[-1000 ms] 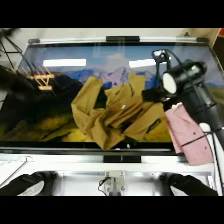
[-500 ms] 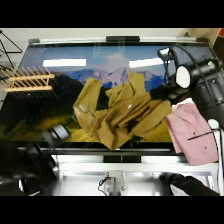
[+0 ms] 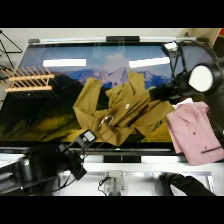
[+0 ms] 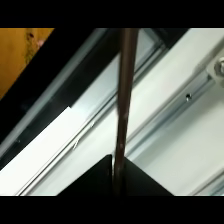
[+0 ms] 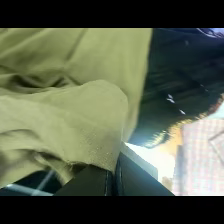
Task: Fold the shirts.
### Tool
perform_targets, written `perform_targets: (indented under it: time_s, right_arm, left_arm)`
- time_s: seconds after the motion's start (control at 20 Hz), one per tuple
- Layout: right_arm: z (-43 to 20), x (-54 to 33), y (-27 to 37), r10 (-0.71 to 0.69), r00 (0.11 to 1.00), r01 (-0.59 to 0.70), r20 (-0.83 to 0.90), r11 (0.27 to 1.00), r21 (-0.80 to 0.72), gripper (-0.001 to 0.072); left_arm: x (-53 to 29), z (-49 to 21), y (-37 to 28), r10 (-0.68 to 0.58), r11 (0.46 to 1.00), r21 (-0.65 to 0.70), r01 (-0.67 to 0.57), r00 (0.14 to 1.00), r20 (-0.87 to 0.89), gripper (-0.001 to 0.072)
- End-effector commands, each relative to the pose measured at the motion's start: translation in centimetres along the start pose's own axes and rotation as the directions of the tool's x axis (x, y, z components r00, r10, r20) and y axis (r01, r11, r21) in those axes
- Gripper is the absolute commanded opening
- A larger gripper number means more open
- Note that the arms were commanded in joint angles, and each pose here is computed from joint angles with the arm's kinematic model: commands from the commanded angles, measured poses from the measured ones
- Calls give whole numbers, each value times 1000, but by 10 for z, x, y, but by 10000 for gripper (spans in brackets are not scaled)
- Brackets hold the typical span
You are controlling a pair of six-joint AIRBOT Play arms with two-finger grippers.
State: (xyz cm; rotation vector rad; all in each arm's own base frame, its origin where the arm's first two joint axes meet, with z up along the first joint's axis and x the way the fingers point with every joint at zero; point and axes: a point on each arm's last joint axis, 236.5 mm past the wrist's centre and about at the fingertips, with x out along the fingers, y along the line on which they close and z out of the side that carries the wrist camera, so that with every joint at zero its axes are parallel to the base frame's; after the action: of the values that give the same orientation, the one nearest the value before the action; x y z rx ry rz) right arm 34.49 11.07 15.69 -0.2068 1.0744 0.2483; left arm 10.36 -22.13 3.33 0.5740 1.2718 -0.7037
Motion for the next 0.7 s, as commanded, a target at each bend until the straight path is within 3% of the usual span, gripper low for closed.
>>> perform_targets:
  time_s: [0.0,0.4,0.65]
  right_arm:
    - [1,-23,27,119,992,-118,52,993,-23,61]
    - [-4,-34,50,141,988,-133,60,984,-116,61]
    - [-11,-54,96,339,939,-332,51,937,-107,61]
  left_arm:
    - [14,48,-1,-30,999,35,25,989,143,32]
    - [16,44,-6,-63,963,269,33,993,104,32]
    - [21,69,2,-73,979,200,37,982,175,32]
